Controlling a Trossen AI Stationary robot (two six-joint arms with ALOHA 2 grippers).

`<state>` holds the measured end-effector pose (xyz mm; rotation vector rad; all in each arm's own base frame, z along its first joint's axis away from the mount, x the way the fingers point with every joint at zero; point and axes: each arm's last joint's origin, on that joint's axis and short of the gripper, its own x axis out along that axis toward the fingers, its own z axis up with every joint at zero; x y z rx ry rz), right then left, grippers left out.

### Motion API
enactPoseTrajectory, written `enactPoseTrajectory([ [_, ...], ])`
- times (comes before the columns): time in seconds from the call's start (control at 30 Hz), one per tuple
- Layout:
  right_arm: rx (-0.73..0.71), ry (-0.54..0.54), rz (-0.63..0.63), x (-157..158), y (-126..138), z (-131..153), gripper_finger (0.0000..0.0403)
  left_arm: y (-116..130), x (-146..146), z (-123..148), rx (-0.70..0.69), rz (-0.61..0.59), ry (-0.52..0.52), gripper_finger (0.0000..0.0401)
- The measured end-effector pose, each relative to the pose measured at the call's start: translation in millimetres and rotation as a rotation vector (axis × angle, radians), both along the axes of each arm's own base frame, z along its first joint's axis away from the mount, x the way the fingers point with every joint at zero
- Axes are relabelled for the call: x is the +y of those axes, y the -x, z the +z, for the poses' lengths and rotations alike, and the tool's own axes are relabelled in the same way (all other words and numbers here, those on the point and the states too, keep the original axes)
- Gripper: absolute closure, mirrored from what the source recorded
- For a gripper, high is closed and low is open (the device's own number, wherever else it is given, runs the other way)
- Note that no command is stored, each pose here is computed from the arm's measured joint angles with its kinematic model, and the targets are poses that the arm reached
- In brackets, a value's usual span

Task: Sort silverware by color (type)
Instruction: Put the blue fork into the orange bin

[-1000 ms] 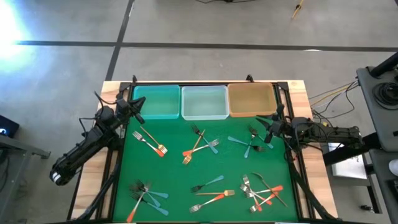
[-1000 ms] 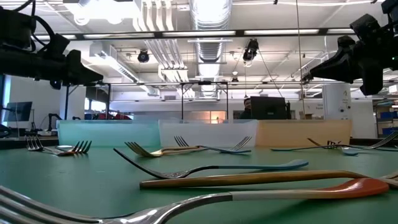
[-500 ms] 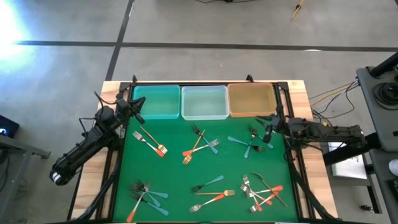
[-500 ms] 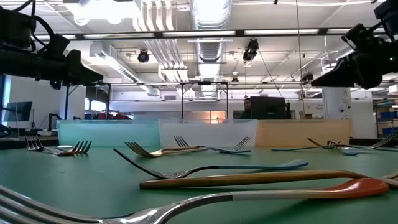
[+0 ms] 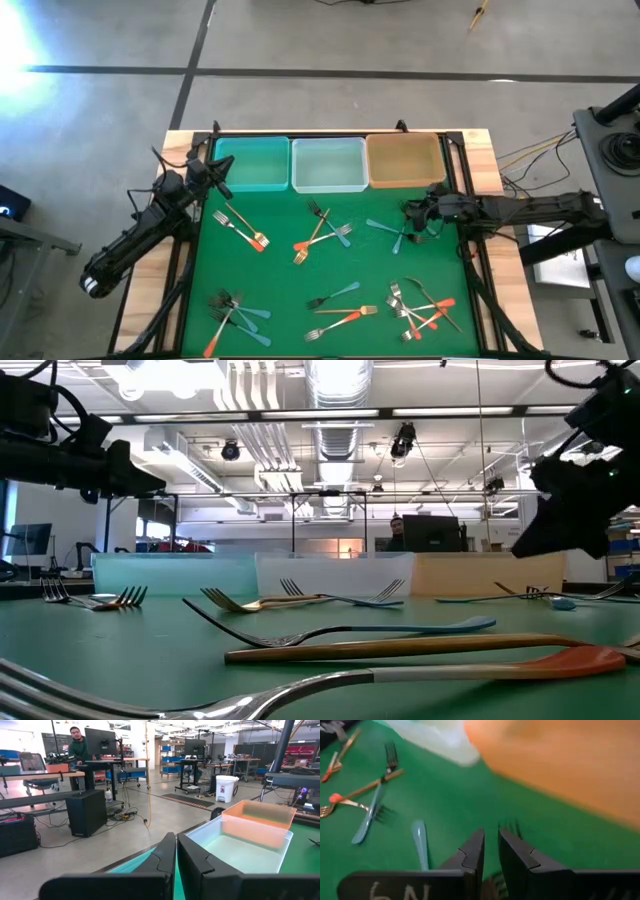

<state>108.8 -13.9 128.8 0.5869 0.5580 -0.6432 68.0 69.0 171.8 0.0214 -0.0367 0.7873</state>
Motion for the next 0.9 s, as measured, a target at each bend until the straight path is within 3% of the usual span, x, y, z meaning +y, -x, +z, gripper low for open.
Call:
enactPoseTrajectory([
  [0.27, 0.099, -0.138, -0.091, 0.9, -1.8, -6.8, 0.0355, 0.0, 0.0, 0.1, 0.000, -0.001, -0.001, 0.0401],
  [0.67, 0.335, -0.187, -0.138, 1.0, -22.9, 57.1, 0.0355, 0.0, 0.0, 0.0, 0.000, -0.001, 0.000, 0.0401],
  [0.8, 0.461, -0.253, -0.134, 2.3, -40.8, 70.3, 0.0355, 0.0, -0.1, 0.1, -0.001, -0.001, 0.000, 0.0401],
  [0.9, 0.493, -0.374, -0.176, 4.3, -57.8, 72.2, 0.0355, 0.0, 0.0, 0.0, 0.000, -0.001, 0.000, 0.0401],
])
